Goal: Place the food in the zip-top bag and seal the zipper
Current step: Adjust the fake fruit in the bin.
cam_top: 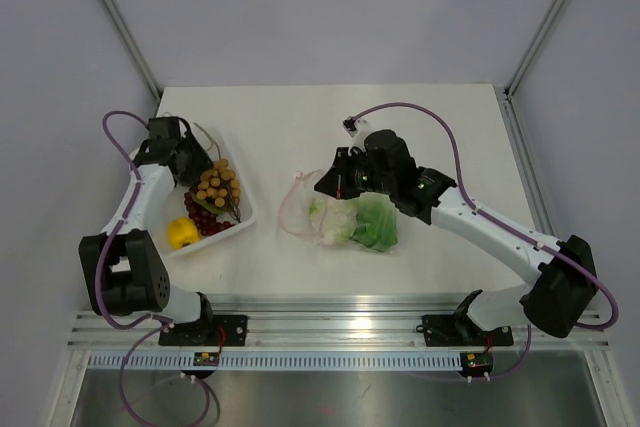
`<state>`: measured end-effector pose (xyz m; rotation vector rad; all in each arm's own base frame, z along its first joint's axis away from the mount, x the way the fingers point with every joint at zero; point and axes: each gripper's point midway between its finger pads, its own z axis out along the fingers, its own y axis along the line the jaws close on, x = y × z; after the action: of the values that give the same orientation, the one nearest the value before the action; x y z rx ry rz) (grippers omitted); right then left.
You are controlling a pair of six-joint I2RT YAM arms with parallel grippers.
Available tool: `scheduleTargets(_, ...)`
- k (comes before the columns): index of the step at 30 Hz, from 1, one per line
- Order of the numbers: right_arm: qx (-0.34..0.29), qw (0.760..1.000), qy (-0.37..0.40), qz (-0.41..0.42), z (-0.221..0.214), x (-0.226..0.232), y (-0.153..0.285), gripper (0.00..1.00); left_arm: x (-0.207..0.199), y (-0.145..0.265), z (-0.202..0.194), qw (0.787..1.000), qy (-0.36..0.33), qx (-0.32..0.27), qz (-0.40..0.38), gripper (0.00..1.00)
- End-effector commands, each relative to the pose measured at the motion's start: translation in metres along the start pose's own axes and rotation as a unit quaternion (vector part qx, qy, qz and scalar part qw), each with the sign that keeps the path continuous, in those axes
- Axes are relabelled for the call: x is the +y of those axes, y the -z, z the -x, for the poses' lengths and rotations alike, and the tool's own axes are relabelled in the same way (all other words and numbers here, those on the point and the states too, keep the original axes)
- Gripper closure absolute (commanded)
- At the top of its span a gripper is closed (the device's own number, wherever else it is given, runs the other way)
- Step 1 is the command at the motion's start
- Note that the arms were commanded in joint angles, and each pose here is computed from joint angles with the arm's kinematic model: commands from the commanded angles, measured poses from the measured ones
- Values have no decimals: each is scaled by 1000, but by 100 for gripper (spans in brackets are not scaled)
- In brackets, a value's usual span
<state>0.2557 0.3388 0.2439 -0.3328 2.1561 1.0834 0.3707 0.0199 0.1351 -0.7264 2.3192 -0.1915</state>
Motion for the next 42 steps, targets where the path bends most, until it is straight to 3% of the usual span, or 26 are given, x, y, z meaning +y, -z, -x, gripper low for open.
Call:
scheduleTargets(1,-30,999,11,15,20,16,5,100,-4,-9,15,1000,-2,-31,-1,51)
scheduleTargets(9,-30,999,8,15,19,16,5,100,1,-15,13,1000,-3,-24,16,64)
scheduleTargets(13,-32,999,8,17,21,18,7,100,-3,-5,19,999,-11,-29,18,95)
scheduleTargets(15,-33,999,7,18,22,19,8,100,-10,11,27,999,-11,-45,6,100)
scheduleTargets(28,-43,999,5,29,35,30,10,100,-54,125,88,983,-26,-163,-84,100)
scheduleTargets(35,-45,997,8,57,56,50,-8,100,-92,174,93,967,-50,-171,-183,100)
scheduleTargets(42,-35,995,-17,89,57,61,-24,100,-104,198,94,957,-51,-181,-222,100)
